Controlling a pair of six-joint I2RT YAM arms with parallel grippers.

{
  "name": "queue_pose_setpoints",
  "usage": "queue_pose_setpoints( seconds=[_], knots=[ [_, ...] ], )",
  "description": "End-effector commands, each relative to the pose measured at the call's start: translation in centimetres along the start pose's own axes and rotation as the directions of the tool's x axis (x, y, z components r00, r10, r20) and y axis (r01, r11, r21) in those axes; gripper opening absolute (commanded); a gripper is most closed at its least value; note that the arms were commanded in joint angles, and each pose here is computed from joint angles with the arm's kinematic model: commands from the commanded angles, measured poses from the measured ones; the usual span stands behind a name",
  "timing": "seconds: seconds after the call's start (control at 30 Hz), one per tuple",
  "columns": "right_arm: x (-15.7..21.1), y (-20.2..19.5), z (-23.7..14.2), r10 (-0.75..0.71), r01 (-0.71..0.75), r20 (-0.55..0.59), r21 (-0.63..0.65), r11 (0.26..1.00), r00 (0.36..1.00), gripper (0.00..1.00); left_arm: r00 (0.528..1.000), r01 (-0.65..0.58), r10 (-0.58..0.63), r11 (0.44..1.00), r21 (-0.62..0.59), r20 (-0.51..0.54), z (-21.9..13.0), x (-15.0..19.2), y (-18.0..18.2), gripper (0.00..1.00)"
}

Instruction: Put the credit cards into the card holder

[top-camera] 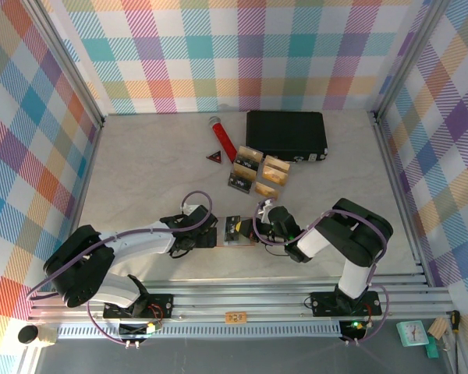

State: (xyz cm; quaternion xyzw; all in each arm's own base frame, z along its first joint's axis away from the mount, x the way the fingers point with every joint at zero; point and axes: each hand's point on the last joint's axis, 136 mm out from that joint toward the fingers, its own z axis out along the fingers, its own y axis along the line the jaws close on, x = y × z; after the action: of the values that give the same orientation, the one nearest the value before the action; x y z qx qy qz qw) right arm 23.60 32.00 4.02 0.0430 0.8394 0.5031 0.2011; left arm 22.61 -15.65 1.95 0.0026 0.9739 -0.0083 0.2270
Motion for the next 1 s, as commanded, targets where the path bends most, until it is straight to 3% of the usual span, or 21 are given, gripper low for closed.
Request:
queue_pose_setpoints(
  seconds=[0.0,0.97],
  knots=[
    [0.69,0.01,0.00,0.010,-0.010,-0.015,-0.019,1.000,1.000,0.00,1.000,-0.015,0.014,0.999,-0.030,-0.017,0.54,1.10,0.57,1.00],
    [1.60,-0.98,0.21,0.039,-0.039,-0.035,-0.003,0.999,0.999,0.00,1.000,-0.018,0.017,0.999,-0.034,-0.018,0.71,1.38,0.72,1.00]
  ],
)
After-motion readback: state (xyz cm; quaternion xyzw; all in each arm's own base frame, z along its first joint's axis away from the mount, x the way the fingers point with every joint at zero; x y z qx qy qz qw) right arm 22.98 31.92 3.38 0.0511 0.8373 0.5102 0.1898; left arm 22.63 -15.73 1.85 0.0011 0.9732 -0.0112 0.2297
